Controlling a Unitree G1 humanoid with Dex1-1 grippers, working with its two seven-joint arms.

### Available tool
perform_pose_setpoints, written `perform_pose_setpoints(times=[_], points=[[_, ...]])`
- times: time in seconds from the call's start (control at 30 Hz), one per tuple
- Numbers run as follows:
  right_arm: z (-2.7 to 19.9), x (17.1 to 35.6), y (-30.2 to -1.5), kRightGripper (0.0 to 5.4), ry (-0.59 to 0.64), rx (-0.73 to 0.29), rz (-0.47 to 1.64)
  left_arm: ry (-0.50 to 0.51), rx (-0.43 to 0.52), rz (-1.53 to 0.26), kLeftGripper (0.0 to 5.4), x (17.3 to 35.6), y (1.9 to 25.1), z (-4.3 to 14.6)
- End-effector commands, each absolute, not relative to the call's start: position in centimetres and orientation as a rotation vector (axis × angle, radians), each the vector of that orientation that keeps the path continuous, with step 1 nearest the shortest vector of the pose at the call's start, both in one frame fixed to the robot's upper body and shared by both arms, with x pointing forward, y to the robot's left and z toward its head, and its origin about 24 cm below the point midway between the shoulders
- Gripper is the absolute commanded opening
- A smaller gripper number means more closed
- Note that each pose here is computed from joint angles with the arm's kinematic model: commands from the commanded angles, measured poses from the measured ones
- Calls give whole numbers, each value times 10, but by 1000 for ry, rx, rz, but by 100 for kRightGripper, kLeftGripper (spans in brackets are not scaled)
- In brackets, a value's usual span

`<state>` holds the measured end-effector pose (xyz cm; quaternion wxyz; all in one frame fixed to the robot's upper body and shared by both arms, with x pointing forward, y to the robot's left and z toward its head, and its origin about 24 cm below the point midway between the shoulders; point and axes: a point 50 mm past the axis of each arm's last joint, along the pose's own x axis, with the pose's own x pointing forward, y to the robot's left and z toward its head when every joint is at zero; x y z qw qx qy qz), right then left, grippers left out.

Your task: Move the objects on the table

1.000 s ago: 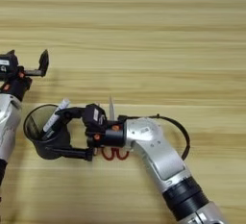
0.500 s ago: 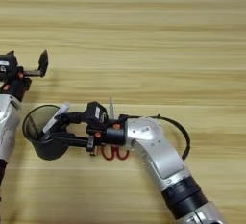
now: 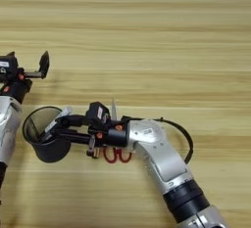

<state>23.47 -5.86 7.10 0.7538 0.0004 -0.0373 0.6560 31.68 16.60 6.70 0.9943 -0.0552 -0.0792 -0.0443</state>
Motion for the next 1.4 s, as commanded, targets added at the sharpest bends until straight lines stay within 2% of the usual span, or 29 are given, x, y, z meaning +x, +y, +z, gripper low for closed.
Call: perform_pose_setpoints(times=[0.03,0.37,0.83,1.23,1.4], points=[[78,240,-60,105,-114,-10,1420,-158,-113,-95,540,320,165,69],[94,242,-63,105,-180,43,1410,-157,-112,-96,540,320,166,68],[126,250,-85,105,-277,184,1373,-156,-110,-97,540,321,167,67],[144,263,-112,105,-339,235,1279,-157,-107,-101,540,321,168,66],[142,270,-127,105,-329,226,1210,-158,-106,-103,540,321,169,66]])
